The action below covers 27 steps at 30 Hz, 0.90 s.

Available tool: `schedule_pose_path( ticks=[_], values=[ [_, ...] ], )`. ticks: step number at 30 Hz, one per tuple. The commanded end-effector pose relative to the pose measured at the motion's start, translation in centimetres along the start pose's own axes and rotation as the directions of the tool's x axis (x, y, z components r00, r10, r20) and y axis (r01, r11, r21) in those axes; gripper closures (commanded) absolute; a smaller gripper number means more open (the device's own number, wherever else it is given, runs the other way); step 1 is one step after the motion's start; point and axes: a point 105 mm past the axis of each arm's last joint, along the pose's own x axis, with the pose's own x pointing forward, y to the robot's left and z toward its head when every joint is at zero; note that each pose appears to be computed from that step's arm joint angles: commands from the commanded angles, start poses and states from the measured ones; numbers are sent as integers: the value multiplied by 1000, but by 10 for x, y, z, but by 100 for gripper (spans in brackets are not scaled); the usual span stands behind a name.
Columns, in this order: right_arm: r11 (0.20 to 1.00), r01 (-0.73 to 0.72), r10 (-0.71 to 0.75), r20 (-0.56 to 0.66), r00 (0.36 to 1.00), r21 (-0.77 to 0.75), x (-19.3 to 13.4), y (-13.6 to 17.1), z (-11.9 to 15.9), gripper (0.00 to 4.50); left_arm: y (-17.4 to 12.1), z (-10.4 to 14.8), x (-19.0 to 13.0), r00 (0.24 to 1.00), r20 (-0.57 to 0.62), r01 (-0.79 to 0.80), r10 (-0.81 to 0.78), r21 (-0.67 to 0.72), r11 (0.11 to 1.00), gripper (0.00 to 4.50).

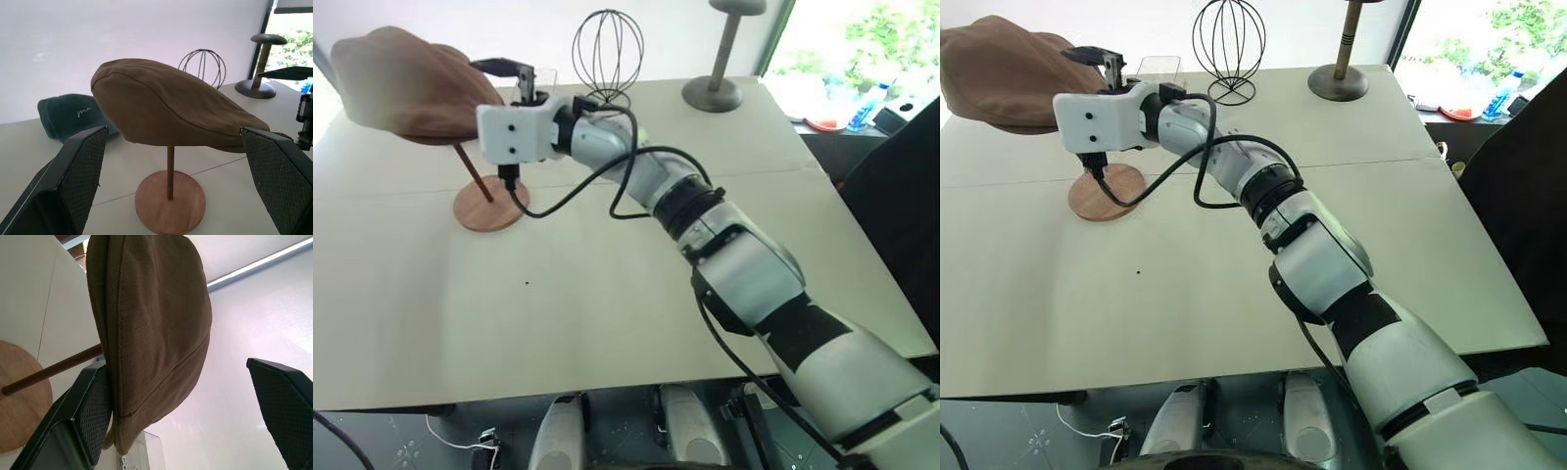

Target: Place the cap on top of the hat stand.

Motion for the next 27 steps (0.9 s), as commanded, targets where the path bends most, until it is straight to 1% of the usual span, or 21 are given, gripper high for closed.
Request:
schedule_pose_path(
  ticks=[1,7,8,12,14,16,18,21,25,27],
  values=[
    [999,33,-33,59,998,-11,5,-10,18,24,6,13,-5,1000,29,-6,4,49,999,0],
    [997,80,-79,40,996,-18,12,-24,23,24,17,12,-14,999,33,-6,4,53,999,0],
    [997,68,-67,42,997,-18,10,-24,21,24,17,12,-17,999,32,-3,1,56,998,0],
    [999,-41,41,63,997,-11,1,-7,15,24,12,11,-20,1000,9,24,-25,72,997,0],
    [996,-91,91,87,992,2,-5,5,15,24,1,11,-14,997,-6,76,-76,88,993,0],
    [993,-115,113,103,988,10,-10,11,15,24,-6,12,-10,994,-15,109,-108,97,989,0],
    [991,-132,130,111,985,9,-16,15,15,24,-22,14,1,985,-34,170,-167,118,978,0],
    [990,-139,137,101,985,14,-25,15,11,24,-41,15,15,969,-62,244,-237,144,959,0],
    [987,-154,151,72,986,38,-43,13,2,24,-56,16,25,945,-106,324,-310,162,932,0],
    [976,-187,179,77,981,115,-61,10,0,24,-68,15,31,918,-162,389,-361,201,899,0]
  ],
)
